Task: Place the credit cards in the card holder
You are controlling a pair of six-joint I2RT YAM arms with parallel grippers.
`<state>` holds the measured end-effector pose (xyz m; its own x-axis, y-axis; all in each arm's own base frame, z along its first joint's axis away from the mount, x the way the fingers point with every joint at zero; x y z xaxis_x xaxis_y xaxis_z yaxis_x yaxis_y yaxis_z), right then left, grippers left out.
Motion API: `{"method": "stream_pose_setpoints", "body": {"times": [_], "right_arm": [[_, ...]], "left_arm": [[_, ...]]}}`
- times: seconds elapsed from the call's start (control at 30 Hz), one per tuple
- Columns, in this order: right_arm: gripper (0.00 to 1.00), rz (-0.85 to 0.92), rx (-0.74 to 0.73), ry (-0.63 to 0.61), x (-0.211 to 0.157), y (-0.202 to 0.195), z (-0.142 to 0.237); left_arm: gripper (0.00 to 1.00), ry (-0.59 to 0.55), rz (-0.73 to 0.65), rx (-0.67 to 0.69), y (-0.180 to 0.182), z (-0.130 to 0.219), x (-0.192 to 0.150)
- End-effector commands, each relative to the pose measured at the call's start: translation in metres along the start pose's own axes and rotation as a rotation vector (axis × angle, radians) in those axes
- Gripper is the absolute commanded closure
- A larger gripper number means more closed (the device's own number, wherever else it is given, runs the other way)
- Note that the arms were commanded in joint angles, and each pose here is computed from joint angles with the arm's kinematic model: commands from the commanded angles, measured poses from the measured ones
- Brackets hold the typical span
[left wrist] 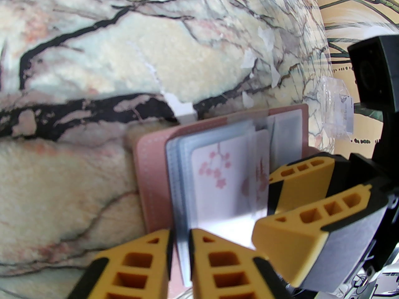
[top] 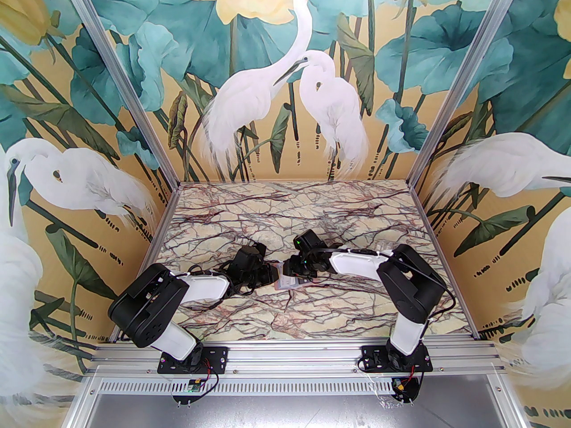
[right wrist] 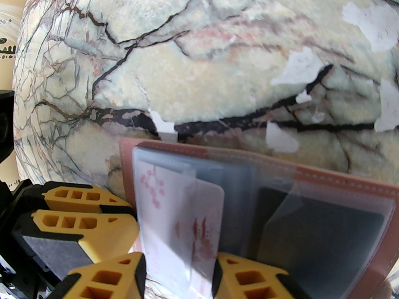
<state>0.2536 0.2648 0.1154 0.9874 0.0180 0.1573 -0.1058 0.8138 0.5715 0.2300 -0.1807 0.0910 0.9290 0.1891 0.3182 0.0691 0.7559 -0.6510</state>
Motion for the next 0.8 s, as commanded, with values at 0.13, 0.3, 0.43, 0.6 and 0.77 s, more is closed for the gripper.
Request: {"method": "stream_pose_setpoints", "body": {"times": [0.13,0.3,0.43,0.6,0.77], "right_arm": [[0.58,0.050,-0.029,0.000,0.000,0.008,0.000],[0.57,0.064,-0.061,-0.030,0.000,0.010,0.012],[0.55,0.082,-0.085,-0.064,-0.001,0.013,0.028],[0.54,0.098,-0.121,-0.094,-0.001,0.015,0.042],[0.54,0.099,-0.125,-0.086,0.000,0.018,0.039]], "left_arm": [[0.80,0.043,0.031,0.082,0.018,-0.004,-0.013],[0.80,0.036,0.030,0.079,0.018,-0.003,-0.013],[0.80,0.020,0.025,0.071,0.017,0.000,-0.013],[0.80,-0.001,0.021,0.056,0.016,0.003,-0.013],[0.80,-0.019,0.013,0.041,0.015,0.007,-0.014]]}}
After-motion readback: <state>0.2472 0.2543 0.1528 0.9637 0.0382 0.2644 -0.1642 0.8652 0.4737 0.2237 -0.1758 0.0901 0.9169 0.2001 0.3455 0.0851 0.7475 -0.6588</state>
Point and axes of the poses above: each hand's point on the last joint's axis, 136 mm out from that joint toward the fingers, its own z axis back along the fingers, its own y axis along the line the jaws close on, x = y × z, the point moved 10 cm from there along z, back along the fingers, and after that the axes turned 1 degree about -z, right-handed, at the moved point
